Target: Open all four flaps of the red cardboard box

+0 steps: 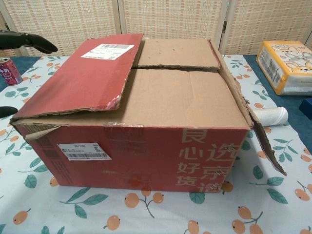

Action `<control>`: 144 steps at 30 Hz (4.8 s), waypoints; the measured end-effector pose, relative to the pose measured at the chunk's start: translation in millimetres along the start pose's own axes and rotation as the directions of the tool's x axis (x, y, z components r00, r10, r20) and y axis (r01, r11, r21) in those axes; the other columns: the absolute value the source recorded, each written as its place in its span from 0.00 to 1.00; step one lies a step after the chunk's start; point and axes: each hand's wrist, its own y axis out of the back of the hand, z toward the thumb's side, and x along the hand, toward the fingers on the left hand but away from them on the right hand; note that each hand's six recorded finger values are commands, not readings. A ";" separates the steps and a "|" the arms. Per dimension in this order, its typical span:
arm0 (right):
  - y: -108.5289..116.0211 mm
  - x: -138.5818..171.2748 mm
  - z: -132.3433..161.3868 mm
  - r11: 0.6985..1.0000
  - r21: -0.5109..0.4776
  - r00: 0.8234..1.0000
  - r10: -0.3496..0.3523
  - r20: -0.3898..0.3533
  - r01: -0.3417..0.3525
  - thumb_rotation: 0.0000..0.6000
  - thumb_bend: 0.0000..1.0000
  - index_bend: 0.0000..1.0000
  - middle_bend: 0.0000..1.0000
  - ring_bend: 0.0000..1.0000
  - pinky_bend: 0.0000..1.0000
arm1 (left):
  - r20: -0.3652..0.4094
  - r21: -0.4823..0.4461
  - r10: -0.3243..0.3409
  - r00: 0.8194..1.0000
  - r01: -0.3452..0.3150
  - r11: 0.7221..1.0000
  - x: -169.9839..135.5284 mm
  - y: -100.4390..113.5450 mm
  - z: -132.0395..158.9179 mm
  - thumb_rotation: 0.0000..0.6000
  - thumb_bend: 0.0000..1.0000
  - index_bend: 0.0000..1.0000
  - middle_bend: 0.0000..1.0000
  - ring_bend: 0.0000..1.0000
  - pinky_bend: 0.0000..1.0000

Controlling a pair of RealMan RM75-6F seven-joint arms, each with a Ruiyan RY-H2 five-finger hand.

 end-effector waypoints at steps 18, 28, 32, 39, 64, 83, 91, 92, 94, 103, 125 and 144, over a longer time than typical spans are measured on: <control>0.7 -4.2 -9.9 1.000 -0.005 0.999 0.018 0.030 -0.018 1.00 0.40 0.00 0.00 0.00 0.00 | 0.065 0.037 -0.013 0.998 0.010 0.999 12.9 -8.4 39.1 1.00 0.29 0.06 0.11 0.04 0.05; -0.7 -6.2 -13.6 0.999 -0.012 0.999 0.035 0.040 -0.035 1.00 0.40 0.00 0.00 0.00 0.00 | 0.087 0.032 -0.010 0.996 0.007 0.999 23.7 -7.4 51.9 1.00 0.36 0.06 0.11 0.04 0.04; -0.1 -5.7 -13.9 0.999 -0.015 0.999 0.035 0.041 -0.034 1.00 0.40 0.00 0.00 0.00 0.00 | 0.092 0.029 0.003 0.996 -0.006 1.000 29.2 -3.2 55.2 1.00 0.37 0.06 0.11 0.04 0.05; -1.6 -6.6 -17.1 0.999 -0.028 0.998 0.049 0.049 -0.047 1.00 0.40 0.00 0.00 0.00 0.00 | 0.099 -0.009 0.031 0.995 -0.030 1.000 32.8 3.3 58.3 1.00 0.38 0.05 0.11 0.05 0.10; -2.5 -4.2 -17.2 0.998 -0.029 0.997 0.060 0.048 -0.059 1.00 0.40 0.00 0.00 0.00 0.00 | 0.115 -0.017 0.198 0.973 -0.198 0.980 29.5 15.6 57.8 0.87 0.40 0.00 0.07 0.04 0.09; -3.0 -0.7 -16.5 0.998 -0.017 0.997 0.065 0.046 -0.064 1.00 0.40 0.00 0.00 0.00 0.00 | 0.076 -0.038 0.296 0.952 -0.294 0.955 16.8 26.7 42.7 0.81 0.36 0.00 0.03 0.03 0.07; -3.0 0.7 -16.6 0.998 -0.013 0.997 0.067 0.047 -0.067 1.00 0.40 0.00 0.00 0.00 0.00 | 0.055 -0.045 0.336 0.940 -0.334 0.941 10.6 32.1 35.1 0.83 0.36 0.00 0.03 0.02 0.07; -2.9 0.9 -16.7 0.998 -0.012 0.997 0.067 0.047 -0.067 1.00 0.40 0.00 0.00 0.00 0.00 | 0.053 -0.046 0.342 0.938 -0.339 0.940 10.0 32.8 34.3 0.83 0.36 0.00 0.03 0.02 0.07; -2.9 1.0 -17.2 0.998 -0.012 0.996 0.068 0.048 -0.068 1.00 0.40 0.00 0.00 0.00 0.00 | 0.047 -0.048 0.352 0.935 -0.350 0.936 8.8 34.3 32.3 0.84 0.36 0.00 0.03 0.02 0.07; -4.8 1.3 -17.3 0.997 -0.009 0.996 0.078 0.049 -0.077 1.00 0.40 0.00 0.00 0.00 0.00 | 0.026 -0.063 0.402 0.915 -0.400 0.914 2.6 43.0 24.7 0.89 0.36 0.00 0.03 0.01 0.06; -13.2 0.0 -18.9 0.993 -0.004 0.991 0.118 0.058 -0.118 1.00 0.40 0.00 0.00 0.00 0.00 | -0.108 0.002 0.487 0.867 -0.490 0.872 -14.1 51.6 -18.7 1.00 0.46 0.00 0.02 0.01 0.05; -25.1 -45.2 39.1 0.978 -0.046 0.976 0.199 -0.094 -0.204 1.00 0.40 0.00 0.00 0.00 0.00 | -0.314 0.026 0.373 0.873 -0.385 0.923 -57.7 6.4 -113.8 1.00 0.35 0.00 0.02 0.01 0.04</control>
